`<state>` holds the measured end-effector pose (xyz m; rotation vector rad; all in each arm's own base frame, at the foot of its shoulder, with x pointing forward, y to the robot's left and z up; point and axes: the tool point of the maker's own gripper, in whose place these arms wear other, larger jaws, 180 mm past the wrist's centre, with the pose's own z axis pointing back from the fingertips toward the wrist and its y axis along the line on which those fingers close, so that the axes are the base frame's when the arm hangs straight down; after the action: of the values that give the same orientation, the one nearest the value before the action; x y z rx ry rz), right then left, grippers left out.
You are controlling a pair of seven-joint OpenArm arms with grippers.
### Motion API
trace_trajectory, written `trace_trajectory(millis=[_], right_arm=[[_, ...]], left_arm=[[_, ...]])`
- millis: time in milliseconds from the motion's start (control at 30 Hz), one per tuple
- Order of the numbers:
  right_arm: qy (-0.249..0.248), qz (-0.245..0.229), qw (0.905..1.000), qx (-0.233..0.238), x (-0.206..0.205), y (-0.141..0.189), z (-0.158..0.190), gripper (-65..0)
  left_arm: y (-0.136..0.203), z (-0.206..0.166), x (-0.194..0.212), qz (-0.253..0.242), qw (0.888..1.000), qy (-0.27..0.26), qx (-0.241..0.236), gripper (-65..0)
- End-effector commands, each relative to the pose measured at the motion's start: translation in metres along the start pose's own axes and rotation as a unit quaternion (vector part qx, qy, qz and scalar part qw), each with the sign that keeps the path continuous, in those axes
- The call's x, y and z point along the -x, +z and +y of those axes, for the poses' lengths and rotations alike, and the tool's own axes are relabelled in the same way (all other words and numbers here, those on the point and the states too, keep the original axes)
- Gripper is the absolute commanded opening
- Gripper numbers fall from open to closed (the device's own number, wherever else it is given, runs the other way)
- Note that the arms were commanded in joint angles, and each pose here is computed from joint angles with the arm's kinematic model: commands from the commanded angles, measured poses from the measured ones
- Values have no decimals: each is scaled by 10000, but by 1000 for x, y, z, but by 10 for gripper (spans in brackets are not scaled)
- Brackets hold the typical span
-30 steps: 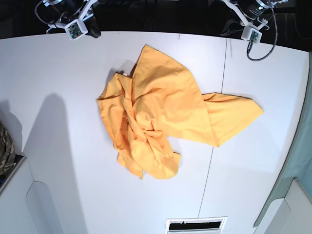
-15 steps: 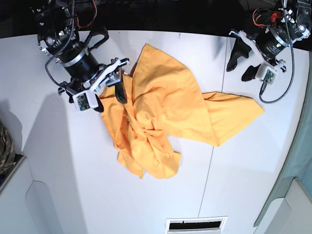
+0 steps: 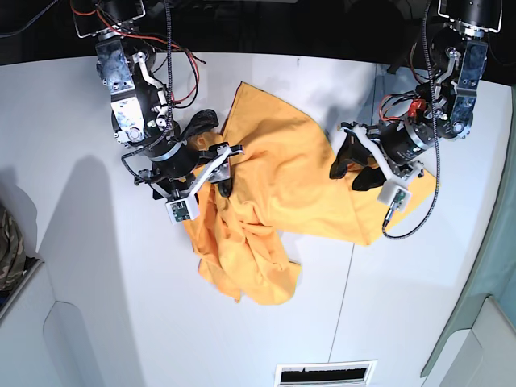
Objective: Layout the t-shirt on the table in an organized manner, then fold the t-shirt properly
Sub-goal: 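Grasp separate edges of the orange t-shirt with both grippers, then lift the shirt and pull the grippers apart to stretch it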
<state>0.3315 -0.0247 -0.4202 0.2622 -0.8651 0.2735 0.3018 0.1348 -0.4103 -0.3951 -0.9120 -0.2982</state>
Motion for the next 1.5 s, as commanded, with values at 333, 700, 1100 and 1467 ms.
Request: trace_trajectory(millis=[333, 700, 1100, 1467], right_arm=[[-22, -265, 9996, -107, -18, -1, 9, -390], [-17, -350, 9993, -106, -21, 0, 9, -563], [634, -969, 9928, 292, -90, -3, -25, -650], [294, -1515, 9761, 1528, -150, 36, -148, -650]], left_arm=[[-40, 26, 1, 146, 9990, 344, -249, -287], [-40, 16, -1, 113, 9997, 224, 55, -650], [6, 24, -58, -95, 9967, -504, 636, -650], [42, 31, -76, 137, 9937, -435, 1021, -650]])
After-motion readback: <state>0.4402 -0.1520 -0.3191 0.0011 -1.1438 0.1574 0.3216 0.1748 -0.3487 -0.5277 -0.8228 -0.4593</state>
